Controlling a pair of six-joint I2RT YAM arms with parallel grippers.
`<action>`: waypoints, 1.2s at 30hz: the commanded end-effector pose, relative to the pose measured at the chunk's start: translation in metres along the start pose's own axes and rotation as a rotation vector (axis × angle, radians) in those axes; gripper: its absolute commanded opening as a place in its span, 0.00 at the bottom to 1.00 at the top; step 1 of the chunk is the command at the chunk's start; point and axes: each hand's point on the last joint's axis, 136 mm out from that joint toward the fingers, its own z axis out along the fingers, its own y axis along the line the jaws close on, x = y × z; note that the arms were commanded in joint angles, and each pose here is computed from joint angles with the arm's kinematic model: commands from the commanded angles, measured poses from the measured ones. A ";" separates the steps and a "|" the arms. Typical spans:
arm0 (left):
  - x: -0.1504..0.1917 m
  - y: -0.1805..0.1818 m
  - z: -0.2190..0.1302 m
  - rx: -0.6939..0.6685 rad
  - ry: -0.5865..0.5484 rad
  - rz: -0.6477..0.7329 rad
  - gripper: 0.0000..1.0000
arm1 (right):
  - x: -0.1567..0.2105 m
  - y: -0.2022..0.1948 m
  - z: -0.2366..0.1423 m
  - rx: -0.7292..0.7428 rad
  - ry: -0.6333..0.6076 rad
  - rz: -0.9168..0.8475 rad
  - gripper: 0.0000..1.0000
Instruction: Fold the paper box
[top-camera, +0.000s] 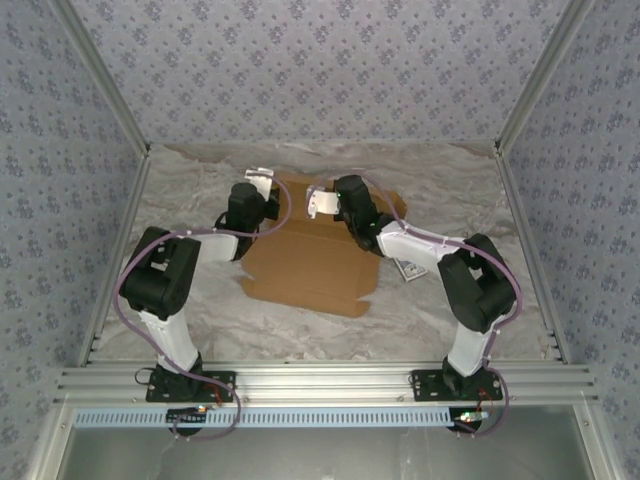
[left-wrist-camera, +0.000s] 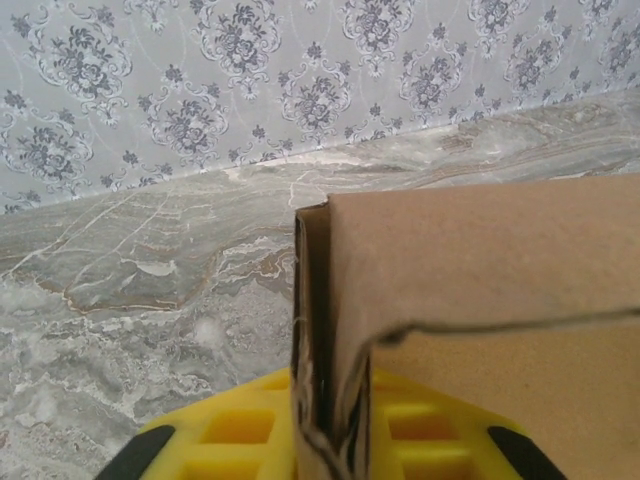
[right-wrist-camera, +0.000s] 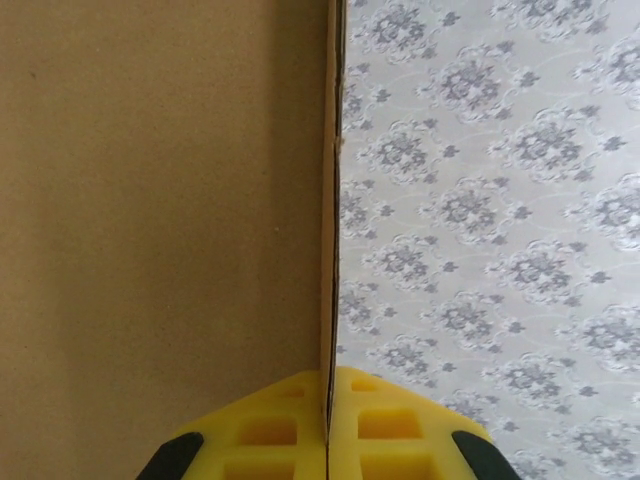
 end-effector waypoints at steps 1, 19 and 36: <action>-0.034 0.002 -0.012 0.001 -0.103 -0.032 0.23 | -0.005 -0.007 0.003 0.065 0.001 -0.044 0.01; -0.026 -0.003 -0.065 0.166 0.015 -0.136 0.60 | -0.005 -0.011 0.004 0.084 -0.002 -0.042 0.00; -0.074 0.008 -0.044 0.383 0.119 -0.522 0.63 | -0.005 -0.010 0.006 0.085 -0.001 -0.048 0.00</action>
